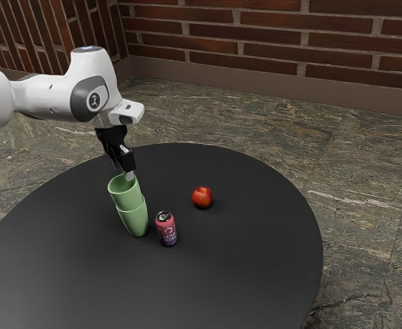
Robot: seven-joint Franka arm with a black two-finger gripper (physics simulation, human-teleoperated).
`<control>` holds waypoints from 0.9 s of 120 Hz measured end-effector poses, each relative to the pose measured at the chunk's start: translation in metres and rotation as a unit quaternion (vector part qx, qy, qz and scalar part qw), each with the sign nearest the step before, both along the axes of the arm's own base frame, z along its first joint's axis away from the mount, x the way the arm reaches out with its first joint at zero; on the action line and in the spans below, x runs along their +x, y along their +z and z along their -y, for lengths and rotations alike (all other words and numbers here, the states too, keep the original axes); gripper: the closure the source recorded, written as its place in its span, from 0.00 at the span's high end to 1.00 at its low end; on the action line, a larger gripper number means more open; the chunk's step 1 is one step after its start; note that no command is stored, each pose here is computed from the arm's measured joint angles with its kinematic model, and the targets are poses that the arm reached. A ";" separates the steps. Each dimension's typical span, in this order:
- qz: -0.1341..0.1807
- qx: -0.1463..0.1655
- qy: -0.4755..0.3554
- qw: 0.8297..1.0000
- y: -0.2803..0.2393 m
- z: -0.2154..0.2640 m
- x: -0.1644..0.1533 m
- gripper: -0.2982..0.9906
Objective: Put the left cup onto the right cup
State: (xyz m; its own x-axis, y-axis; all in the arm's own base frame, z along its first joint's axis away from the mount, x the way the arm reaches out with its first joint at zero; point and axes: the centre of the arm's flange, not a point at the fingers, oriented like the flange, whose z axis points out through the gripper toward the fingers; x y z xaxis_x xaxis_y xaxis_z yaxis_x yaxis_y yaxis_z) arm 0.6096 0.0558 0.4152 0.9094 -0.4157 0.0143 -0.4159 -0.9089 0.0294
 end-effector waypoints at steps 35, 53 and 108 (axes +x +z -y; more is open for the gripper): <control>0.023 -0.004 -0.002 1.000 0.042 0.004 -0.011 0.67; 0.034 -0.006 -0.003 0.999 0.068 0.005 -0.015 0.71; 0.035 -0.019 0.064 0.997 0.197 0.019 -0.035 0.75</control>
